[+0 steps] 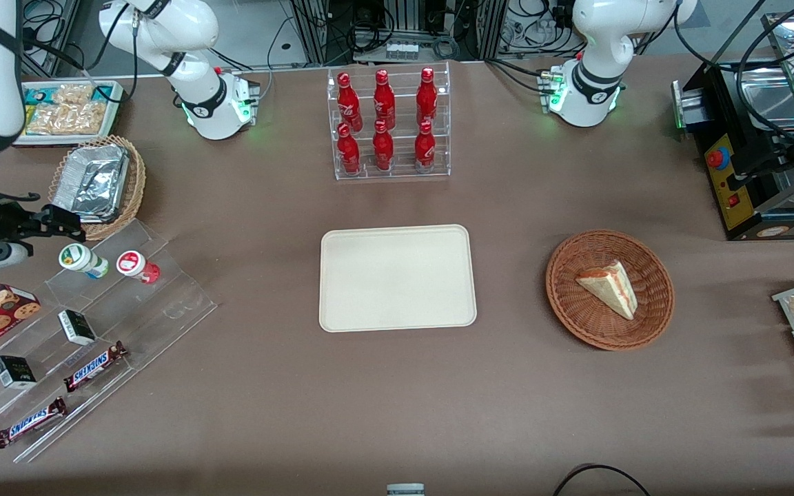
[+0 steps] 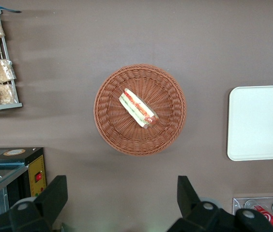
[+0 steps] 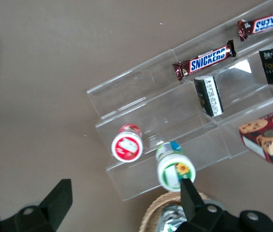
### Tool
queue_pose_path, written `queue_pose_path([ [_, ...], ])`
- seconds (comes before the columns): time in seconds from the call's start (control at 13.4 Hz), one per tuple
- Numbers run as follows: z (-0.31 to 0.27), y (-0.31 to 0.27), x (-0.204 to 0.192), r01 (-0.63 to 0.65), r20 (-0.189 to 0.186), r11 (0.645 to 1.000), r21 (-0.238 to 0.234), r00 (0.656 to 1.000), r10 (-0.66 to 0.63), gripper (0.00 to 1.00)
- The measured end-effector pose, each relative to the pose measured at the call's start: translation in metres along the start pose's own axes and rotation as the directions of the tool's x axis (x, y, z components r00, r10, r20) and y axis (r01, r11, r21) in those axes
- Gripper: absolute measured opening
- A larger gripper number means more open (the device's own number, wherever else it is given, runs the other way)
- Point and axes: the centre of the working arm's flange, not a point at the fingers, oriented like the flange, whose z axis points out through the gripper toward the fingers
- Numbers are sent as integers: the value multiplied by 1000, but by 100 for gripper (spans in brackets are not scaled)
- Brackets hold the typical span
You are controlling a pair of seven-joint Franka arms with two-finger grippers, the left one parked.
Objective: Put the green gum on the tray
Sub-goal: 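Move the right gripper down to the green-labelled gum bottle on the acrylic stand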
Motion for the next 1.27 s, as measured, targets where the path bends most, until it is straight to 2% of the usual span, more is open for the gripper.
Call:
queue_pose_path([
  [0.37,43,35,-25,142,-28,990,-17,989,-143,100],
  [0.67,72,35,-45,234,-76,970,-64,968,-239,100],
  [0.9,92,44,-65,258,-84,963,-73,961,-264,100],
  [1.27,112,45,-72,265,-120,961,-81,954,-274,100],
])
